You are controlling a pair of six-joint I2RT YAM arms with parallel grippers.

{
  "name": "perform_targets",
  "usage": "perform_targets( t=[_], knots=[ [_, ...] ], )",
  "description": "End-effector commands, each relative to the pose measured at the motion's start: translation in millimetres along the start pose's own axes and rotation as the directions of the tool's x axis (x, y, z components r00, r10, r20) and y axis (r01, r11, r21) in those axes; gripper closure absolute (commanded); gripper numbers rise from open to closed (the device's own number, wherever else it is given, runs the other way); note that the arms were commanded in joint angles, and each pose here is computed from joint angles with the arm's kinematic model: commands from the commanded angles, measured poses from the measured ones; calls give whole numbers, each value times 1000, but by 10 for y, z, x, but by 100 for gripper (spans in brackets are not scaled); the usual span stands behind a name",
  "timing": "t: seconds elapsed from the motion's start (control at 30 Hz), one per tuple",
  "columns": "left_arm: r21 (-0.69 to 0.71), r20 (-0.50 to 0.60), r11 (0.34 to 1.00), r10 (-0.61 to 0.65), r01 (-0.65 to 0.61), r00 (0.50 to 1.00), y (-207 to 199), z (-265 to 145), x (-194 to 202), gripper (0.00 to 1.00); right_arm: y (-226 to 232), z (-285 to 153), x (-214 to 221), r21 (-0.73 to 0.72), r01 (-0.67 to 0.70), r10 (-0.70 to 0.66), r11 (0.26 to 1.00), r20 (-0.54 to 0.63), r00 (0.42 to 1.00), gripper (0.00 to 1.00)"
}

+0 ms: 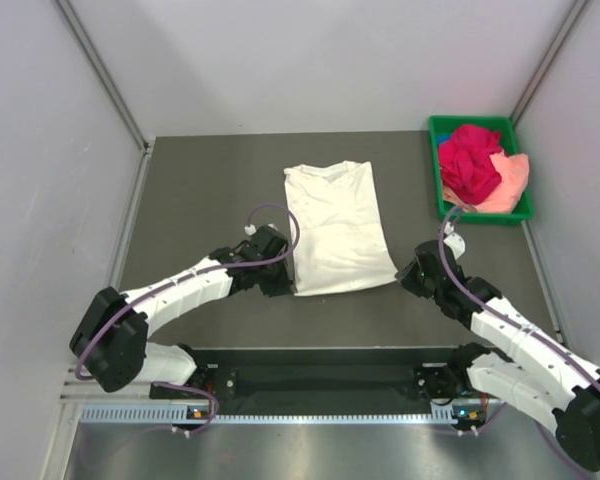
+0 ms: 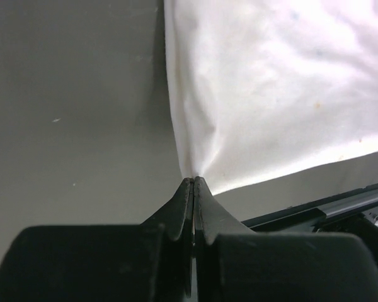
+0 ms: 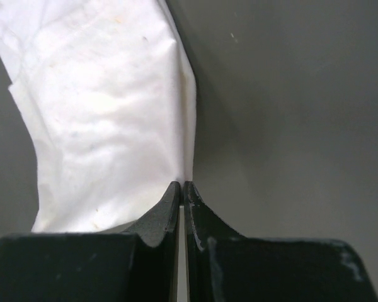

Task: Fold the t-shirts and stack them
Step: Fold the tshirt

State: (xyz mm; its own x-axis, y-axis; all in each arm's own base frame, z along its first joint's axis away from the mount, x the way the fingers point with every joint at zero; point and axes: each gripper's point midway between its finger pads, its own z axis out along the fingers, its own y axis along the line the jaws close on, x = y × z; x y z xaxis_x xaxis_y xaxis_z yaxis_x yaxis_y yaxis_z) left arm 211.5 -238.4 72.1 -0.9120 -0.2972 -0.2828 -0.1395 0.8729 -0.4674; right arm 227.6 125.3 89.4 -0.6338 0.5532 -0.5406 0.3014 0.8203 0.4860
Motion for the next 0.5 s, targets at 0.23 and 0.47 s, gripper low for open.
perform_targets(
  t=[0.23,0.47],
  knots=[
    [-7,119,1000,4,-3,993,-317,-143,-720,100,624,-151,-863,-16,101,-97,995,182,978,100],
    [47,216,999,-12,2,976,-587,-168,-1570,100,992,104,-1483,0,136,-132,991,242,961,100]
  ],
)
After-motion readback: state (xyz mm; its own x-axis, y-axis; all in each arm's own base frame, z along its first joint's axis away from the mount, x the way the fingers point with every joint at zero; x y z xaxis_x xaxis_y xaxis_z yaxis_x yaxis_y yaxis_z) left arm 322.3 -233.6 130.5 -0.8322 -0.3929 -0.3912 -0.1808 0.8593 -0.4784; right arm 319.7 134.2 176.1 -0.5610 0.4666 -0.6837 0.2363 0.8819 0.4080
